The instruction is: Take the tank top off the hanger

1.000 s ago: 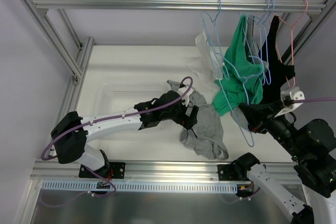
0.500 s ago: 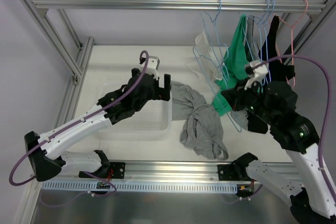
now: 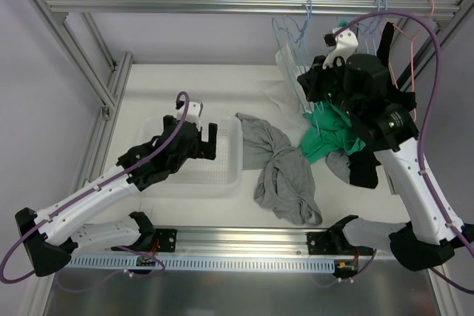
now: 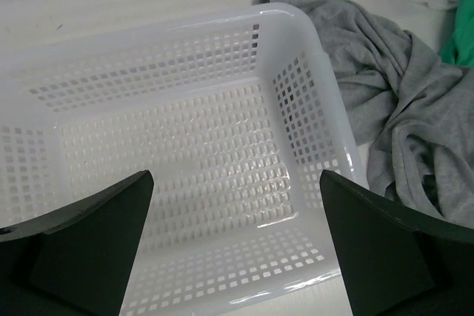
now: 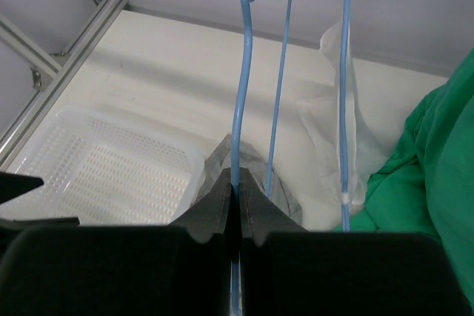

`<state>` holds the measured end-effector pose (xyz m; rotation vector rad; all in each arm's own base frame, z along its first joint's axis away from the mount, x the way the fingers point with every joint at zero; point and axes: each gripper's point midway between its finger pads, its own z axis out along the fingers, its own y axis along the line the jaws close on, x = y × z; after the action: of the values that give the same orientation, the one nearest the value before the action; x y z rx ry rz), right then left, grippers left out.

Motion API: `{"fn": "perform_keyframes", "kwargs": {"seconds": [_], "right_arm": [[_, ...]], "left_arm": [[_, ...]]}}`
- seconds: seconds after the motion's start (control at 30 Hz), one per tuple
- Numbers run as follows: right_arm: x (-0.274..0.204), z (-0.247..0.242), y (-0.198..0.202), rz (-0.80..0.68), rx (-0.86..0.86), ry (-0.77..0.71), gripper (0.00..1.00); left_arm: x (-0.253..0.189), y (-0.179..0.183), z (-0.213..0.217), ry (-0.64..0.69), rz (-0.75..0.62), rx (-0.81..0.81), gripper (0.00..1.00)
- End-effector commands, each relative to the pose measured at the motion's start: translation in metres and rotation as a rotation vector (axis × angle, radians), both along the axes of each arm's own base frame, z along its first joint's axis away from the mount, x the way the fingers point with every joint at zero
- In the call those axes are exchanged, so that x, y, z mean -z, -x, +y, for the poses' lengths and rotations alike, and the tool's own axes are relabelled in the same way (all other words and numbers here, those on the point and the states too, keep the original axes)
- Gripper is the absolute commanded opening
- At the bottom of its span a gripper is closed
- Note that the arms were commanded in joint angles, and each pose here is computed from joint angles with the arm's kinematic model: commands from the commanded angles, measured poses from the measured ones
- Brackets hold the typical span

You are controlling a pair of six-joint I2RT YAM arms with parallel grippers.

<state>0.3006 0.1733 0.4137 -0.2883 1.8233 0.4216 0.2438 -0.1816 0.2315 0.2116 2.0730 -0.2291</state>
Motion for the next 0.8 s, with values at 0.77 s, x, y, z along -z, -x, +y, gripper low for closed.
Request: {"fn": "perform_keyframes", "kwargs": {"seconds": [0.77], "right_arm": [[0.001,0.034,-0.085,-0.039,0.076,0.061,0.0]], "left_arm": [[0.019,0.016,-0.025,0.009,0.107,0.16,0.99]]}}
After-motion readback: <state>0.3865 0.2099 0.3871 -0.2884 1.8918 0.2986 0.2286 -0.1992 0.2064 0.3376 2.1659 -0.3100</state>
